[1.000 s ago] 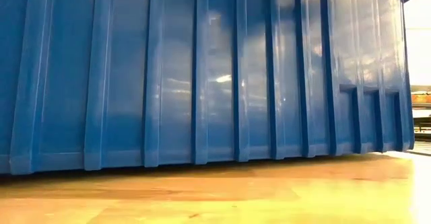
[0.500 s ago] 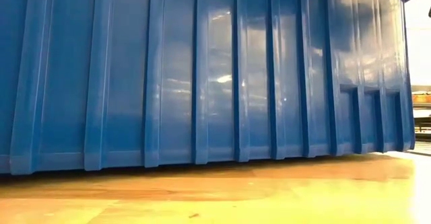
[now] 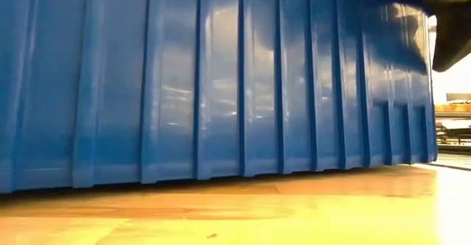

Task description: Sort blocks

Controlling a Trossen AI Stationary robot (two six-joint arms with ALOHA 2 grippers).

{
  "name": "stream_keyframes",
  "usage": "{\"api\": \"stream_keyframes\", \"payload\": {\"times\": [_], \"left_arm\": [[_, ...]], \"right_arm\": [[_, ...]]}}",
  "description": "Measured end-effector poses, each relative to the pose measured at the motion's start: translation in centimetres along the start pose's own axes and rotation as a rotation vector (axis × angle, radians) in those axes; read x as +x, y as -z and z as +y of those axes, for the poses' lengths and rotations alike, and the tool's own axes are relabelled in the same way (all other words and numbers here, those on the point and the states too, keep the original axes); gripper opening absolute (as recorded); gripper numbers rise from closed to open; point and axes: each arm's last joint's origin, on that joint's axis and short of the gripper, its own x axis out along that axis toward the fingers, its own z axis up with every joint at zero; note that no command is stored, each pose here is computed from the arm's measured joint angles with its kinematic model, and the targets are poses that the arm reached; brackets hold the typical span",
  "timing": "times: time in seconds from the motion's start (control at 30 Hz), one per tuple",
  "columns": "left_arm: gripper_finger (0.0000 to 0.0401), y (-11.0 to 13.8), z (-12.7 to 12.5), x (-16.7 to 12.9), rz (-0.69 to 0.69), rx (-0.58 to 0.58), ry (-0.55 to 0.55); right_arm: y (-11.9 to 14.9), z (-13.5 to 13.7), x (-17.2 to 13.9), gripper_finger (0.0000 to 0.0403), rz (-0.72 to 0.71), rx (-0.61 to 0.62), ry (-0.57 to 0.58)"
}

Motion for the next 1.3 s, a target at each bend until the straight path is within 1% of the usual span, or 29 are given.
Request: {"api": "stream_keyframes", "payload": {"times": [0.13,0.2,0.27,0.4,0.5,0.57,0.63,0.73,0.87,0.93,1.0,1.07,1.13,1.2,1.3], "left_arm": [[0.0001,0.0,0.0,0.0,0.002,-0.028,0.011],[0.0001,0.0,-0.1,0.0,0.005,-0.031,0.021],[0.0001,0.0,-0.1,0.0,0.004,-0.043,0.025],[0.0001,0.0,-0.1,0.0,0.004,-0.049,0.030],[0.0001,0.0,-0.1,0.0,0.004,-0.036,0.030],[0.0001,-0.1,-0.1,0.0,0.002,-0.027,0.030],[0.0001,-0.2,-0.1,0.0,-0.010,-0.023,0.032],[0.0001,-0.5,0.0,-0.2,-0.034,-0.015,0.039],[0.0001,-0.8,0.2,-0.7,-0.050,-0.021,0.044],[0.0001,-0.9,0.3,-0.8,-0.052,-0.017,0.043],[0.0001,-0.9,0.3,-0.8,-0.052,-0.012,0.043],[0.0001,-0.9,0.3,-0.8,-0.051,-0.011,0.043],[0.0001,-0.9,0.3,-0.8,-0.052,-0.011,0.043],[0.0001,-0.9,0.3,-0.8,-0.052,-0.011,0.042],[0.0001,-0.9,0.3,-0.8,-0.051,-0.015,0.042]], "right_arm": [[-2.5,-2.5,1.2,0.0000,0.032,0.045,0.031],[-3.7,-4.1,1.5,0.0000,0.063,0.062,0.023],[-4.9,-5.8,1.2,0.0000,0.084,0.066,-0.012],[-6.3,-9.1,0.3,0.0000,0.111,0.041,-0.123],[-7.2,-11.1,-0.4,0.0000,0.100,0.076,-0.219],[-7.6,-11.8,-1.3,0.0000,0.079,0.103,-0.315],[-7.7,-11.6,-2.4,0.0000,0.048,0.142,-0.457],[-7.4,-10.1,-4.5,0.0000,-0.006,0.188,-0.710],[-7.2,-6.5,-8.3,0.0000,-0.093,0.217,-1.078],[-7.4,-4.5,-10.2,0.0000,-0.172,0.221,-1.228],[-8.1,-2.4,-11.5,0.0000,-0.260,0.254,-1.346],[-8.7,-0.4,-11.9,0.0000,-0.320,0.298,-1.436],[-9.1,1.8,-11.7,0.0000,-0.350,0.292,-1.478],[-9.5,4.1,-11.5,0.0000,-0.338,0.226,-1.491],[-10.3,7.8,-11.5,0.0000,-0.277,0.103,-1.520]]}}
